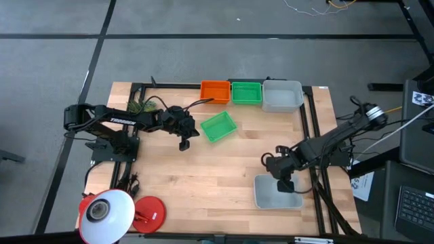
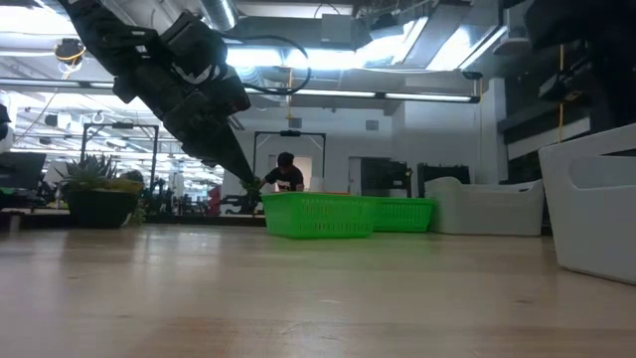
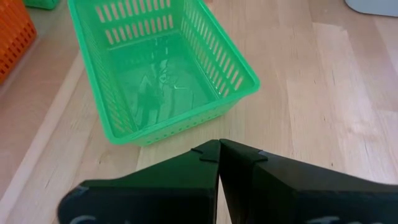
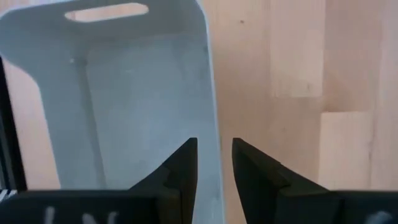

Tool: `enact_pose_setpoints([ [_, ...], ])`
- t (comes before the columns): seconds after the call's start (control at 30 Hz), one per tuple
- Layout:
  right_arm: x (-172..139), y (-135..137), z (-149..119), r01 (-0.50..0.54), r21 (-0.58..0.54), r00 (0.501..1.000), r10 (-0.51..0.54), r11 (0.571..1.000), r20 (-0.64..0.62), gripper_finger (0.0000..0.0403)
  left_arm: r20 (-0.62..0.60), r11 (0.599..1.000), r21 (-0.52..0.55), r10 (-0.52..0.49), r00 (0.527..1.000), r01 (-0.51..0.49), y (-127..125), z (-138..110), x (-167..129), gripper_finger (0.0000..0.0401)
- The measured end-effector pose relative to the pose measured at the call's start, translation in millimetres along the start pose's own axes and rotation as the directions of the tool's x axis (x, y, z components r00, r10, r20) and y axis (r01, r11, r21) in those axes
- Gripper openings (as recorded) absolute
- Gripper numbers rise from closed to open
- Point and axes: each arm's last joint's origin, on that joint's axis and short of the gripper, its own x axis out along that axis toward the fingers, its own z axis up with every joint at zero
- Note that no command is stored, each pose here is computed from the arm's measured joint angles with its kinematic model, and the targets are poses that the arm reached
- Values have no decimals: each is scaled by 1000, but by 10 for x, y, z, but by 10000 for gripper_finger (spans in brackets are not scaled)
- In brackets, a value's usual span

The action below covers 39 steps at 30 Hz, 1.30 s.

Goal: Stack baskets by color
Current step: Stack the gray bin on the stacked gray bin

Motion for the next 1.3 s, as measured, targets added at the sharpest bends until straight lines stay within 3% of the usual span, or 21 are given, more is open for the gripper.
enact_pose_setpoints([
  [0.93,510,67,136,100,-17,989,-101,995,-112,97,0,1000,-3,0,1000,0,0,0,0,0],
  [1.13,604,76,161,114,-69,986,-121,991,-116,13,0,1000,-3,-1,1000,1,0,0,0,0],
  [1.3,593,105,225,108,-138,992,-116,985,-54,4,-1,1000,-3,-1,1000,1,0,-1,0,0],
])
